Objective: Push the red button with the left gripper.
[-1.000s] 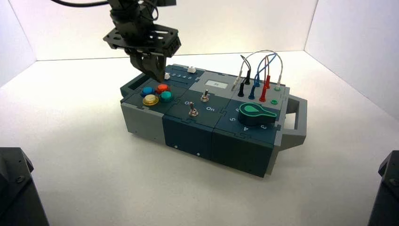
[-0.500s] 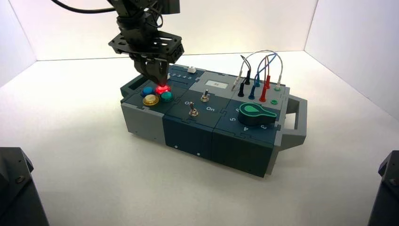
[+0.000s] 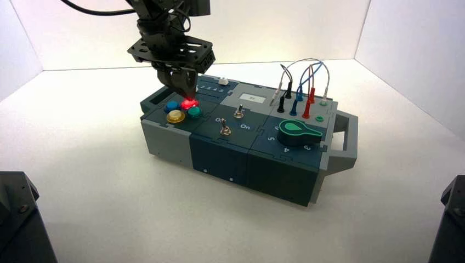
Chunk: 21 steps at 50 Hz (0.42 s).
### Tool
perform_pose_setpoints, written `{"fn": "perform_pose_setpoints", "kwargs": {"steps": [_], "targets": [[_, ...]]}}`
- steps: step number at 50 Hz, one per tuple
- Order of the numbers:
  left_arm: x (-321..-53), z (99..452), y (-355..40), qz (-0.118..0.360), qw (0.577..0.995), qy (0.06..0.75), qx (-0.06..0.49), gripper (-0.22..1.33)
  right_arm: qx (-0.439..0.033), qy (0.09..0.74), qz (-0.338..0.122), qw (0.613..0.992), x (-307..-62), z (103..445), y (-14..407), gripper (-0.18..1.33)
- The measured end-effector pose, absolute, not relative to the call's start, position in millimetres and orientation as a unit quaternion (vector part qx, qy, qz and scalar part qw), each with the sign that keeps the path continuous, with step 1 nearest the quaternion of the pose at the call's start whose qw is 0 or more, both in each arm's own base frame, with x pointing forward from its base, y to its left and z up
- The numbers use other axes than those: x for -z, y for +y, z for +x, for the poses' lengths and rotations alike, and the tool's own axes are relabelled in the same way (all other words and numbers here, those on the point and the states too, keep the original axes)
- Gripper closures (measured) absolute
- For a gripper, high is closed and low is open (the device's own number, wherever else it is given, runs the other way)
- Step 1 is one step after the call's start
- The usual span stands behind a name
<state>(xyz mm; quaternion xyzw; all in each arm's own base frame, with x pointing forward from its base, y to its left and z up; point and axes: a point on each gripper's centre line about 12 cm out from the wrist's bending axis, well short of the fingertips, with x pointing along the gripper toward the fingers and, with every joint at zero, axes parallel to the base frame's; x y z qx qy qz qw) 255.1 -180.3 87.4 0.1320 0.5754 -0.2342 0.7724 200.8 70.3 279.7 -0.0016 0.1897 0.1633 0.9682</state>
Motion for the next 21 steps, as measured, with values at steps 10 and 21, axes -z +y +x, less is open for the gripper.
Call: {"fn": "perform_pose_setpoints", "kwargs": {"steps": [10, 21], "targets": [[-89.4, 250.7, -177.3, 0.132, 0.772, 0.576, 0.234, 1.28, -0.164, 0.189, 0.008, 0.968, -281.0, 200.4, 70.7, 1.29], [-91.7, 248.8, -175.9, 0.132, 0.775, 0.572, 0.235, 1.28, -0.164, 0.191, 0.009, 0.968, -279.2, 199.4, 70.4, 1.29]]}}
